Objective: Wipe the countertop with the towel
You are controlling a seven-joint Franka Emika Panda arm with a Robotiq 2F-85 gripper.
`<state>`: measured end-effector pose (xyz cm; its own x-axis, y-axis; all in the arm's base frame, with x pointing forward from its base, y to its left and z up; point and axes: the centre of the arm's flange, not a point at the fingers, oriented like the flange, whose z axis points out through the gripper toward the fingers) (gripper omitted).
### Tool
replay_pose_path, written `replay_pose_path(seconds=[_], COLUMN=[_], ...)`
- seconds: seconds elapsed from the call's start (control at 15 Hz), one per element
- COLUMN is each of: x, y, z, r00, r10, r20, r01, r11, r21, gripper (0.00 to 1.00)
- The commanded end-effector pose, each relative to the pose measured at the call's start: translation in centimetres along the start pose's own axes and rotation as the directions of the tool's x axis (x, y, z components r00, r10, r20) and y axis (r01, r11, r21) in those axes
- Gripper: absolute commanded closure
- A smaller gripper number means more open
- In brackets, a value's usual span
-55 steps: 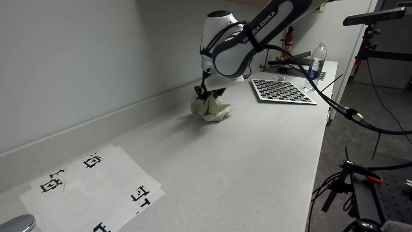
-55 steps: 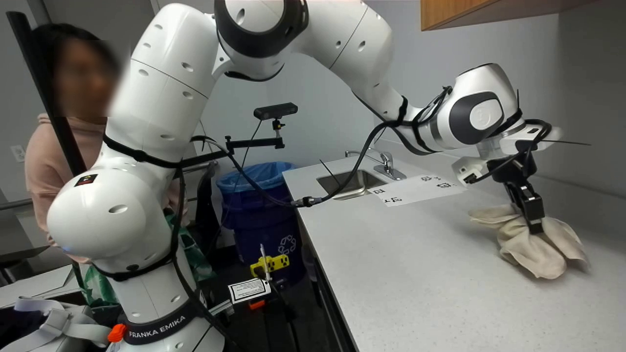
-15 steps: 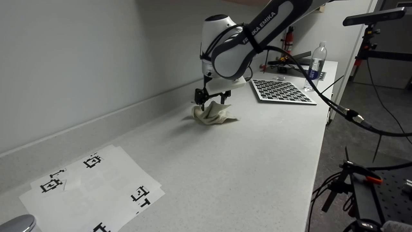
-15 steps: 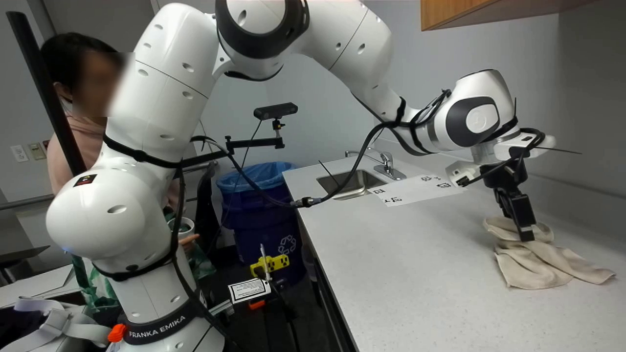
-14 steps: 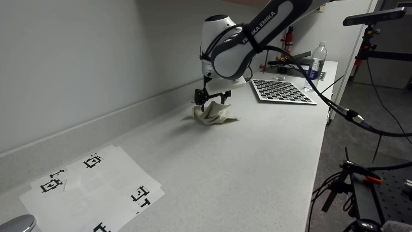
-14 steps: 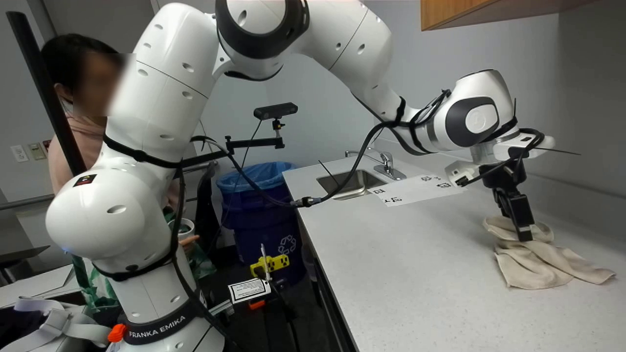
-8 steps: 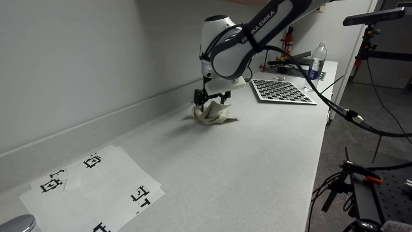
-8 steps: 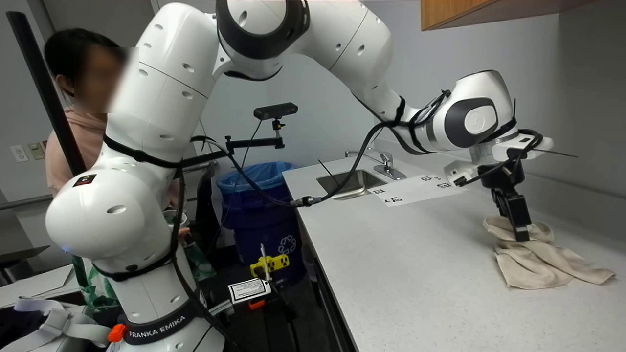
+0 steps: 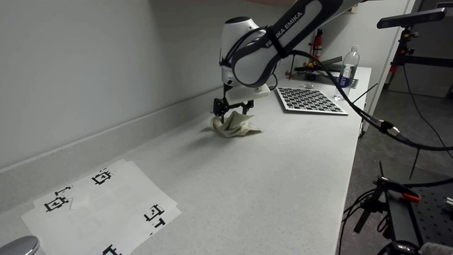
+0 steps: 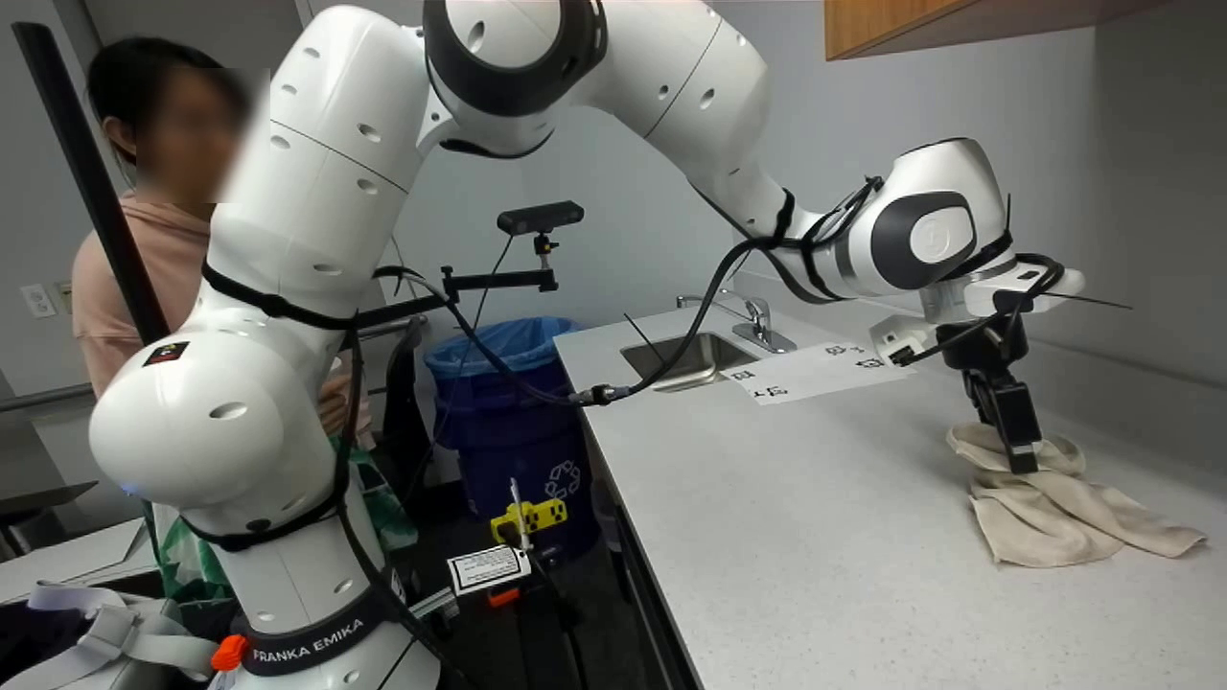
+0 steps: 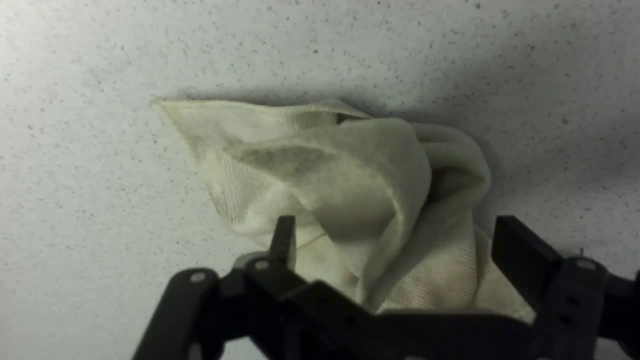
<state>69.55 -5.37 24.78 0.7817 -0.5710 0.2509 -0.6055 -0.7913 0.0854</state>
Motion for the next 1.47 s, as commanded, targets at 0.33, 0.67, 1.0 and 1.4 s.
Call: replay_pose_path(seconds=[0.33,0.67,1.0,1.4], x=[0.2,0.5,2.1,5.8], y=[0.7,-0.1,0.4,3.7], z=[4.7,5.7,6.0,8.3], r00=[0.999,0.999,0.998,0.982], r10=[0.034,0.034,0.059,0.187], r20=[0.022,0.024,-0.001,-0.014], r01=[-0.033,-0.032,-0.058,-0.187], r11=[0.998,0.998,0.996,0.975], r21=[-0.056,-0.057,-0.07,-0.122], gripper=[0.0,0.42,0.8,0.97])
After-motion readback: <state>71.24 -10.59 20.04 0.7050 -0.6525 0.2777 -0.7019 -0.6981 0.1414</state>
